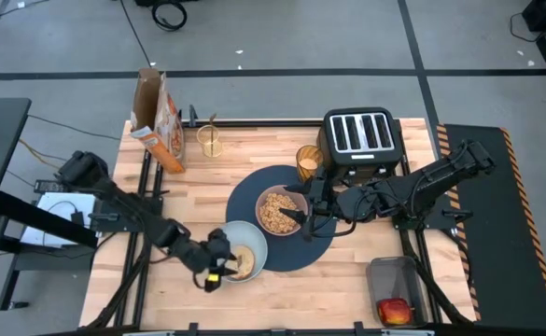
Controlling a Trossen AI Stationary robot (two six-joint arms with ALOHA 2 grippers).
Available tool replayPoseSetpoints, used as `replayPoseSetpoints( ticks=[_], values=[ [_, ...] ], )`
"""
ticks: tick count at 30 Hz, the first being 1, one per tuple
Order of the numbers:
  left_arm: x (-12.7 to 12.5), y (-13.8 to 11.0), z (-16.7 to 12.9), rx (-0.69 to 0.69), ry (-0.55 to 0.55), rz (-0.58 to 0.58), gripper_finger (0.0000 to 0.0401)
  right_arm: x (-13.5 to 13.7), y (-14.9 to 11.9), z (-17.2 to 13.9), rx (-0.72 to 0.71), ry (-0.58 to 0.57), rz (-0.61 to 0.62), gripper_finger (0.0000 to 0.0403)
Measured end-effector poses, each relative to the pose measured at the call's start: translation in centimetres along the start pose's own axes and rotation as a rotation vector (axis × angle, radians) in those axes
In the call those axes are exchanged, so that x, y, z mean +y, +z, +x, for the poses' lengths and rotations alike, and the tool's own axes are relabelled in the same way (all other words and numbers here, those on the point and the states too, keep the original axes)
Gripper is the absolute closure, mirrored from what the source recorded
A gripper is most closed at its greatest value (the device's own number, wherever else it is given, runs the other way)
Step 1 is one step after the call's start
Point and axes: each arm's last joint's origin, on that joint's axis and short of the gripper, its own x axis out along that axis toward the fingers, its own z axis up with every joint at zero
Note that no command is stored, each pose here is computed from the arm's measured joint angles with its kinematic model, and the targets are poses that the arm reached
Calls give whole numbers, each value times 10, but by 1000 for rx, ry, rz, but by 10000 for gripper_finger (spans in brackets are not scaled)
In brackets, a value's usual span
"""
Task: Arrange a breakfast setting
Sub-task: Put the toasted bagel on the blue plate
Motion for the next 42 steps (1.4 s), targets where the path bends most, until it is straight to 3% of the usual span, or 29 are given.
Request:
replayPoseSetpoints(
  ticks=[11,21,37,42],
  values=[
    [12,-13,32,68,75,-16,196,0,1,0,-5,1,4,119],
    [29,-12,34,142,158,-19,196,0,0,0,2,-1,-1,119],
    [41,-2,34,141,205,39,196,0,0,0,3,-1,-2,119],
    [30,12,22,96,326,128,196,0,0,0,3,-1,-2,119]
  ],
)
